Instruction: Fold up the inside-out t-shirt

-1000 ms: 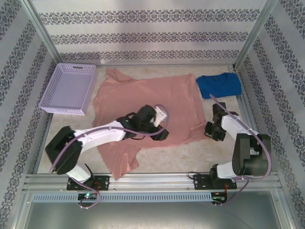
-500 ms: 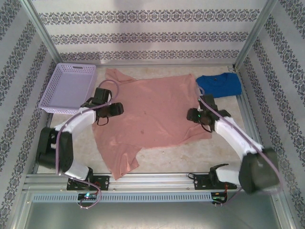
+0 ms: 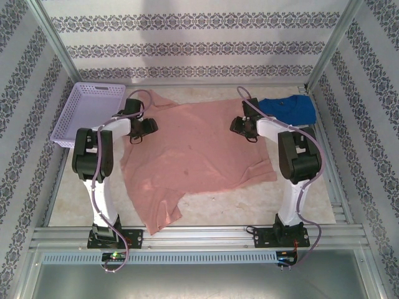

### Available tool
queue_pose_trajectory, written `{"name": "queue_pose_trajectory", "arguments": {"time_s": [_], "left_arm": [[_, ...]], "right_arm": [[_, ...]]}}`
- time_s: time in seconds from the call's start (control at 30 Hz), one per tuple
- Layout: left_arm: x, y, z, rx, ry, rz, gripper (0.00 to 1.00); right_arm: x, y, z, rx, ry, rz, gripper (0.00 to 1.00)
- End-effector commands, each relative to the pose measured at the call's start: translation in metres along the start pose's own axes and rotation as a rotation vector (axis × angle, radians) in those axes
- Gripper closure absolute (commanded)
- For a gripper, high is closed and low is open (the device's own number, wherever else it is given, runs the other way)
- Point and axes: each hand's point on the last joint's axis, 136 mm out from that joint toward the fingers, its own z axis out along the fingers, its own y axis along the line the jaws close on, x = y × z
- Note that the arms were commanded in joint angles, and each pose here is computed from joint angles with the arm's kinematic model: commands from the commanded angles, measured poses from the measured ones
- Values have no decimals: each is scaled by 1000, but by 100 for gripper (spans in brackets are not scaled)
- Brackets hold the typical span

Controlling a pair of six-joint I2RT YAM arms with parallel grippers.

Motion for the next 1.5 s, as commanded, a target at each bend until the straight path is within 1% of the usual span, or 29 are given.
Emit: {"name": "queue_pose_trajectory", "arguments": {"time_s": [0.0,0.23,0.43,0.6,0.7,0.83,0.93,0.97,1.0,1.07,1.13,1.17,1.23,1.33,1.37,1.47], "left_arm": [[0,6,7,-26,38,1,34],[-12,4,26,-47,81,32,33],[-23,2,38,-48,100,38,33],[-38,-4,48,-33,104,39,33],[-50,-14,50,-6,105,47,33],[-74,-30,35,21,67,66,32],[-92,-44,6,49,7,81,30],[-98,-51,-12,70,-25,82,30],[-100,-56,-28,93,-56,80,29],[-93,-63,-56,137,-105,69,28],[-74,-65,-81,179,-139,50,28],[-59,-60,-93,182,-148,35,28],[-25,-39,-109,148,-149,6,28],[40,6,-129,31,-103,-29,29],[63,20,-136,-2,-80,-41,30],[142,62,-148,-99,40,-96,31]], "right_arm": [[-5,-12,10,25,34,79,52],[-22,-16,17,57,48,105,53],[-33,-8,29,52,68,114,53],[-48,-2,44,37,71,84,54],[-62,2,43,24,56,47,53],[-78,15,26,-16,55,-23,51],[-78,26,-6,-47,26,-83,50],[-74,30,-20,-64,13,-100,50],[-66,33,-32,-81,8,-116,49],[-45,42,-54,-111,15,-159,49],[-15,54,-73,-140,37,-220,48],[3,65,-83,-166,50,-256,48],[45,89,-99,-246,90,-336,48],[118,131,-124,-423,155,-446,48],[147,143,-131,-484,189,-475,48],[230,179,-150,-653,290,-564,48]]}}
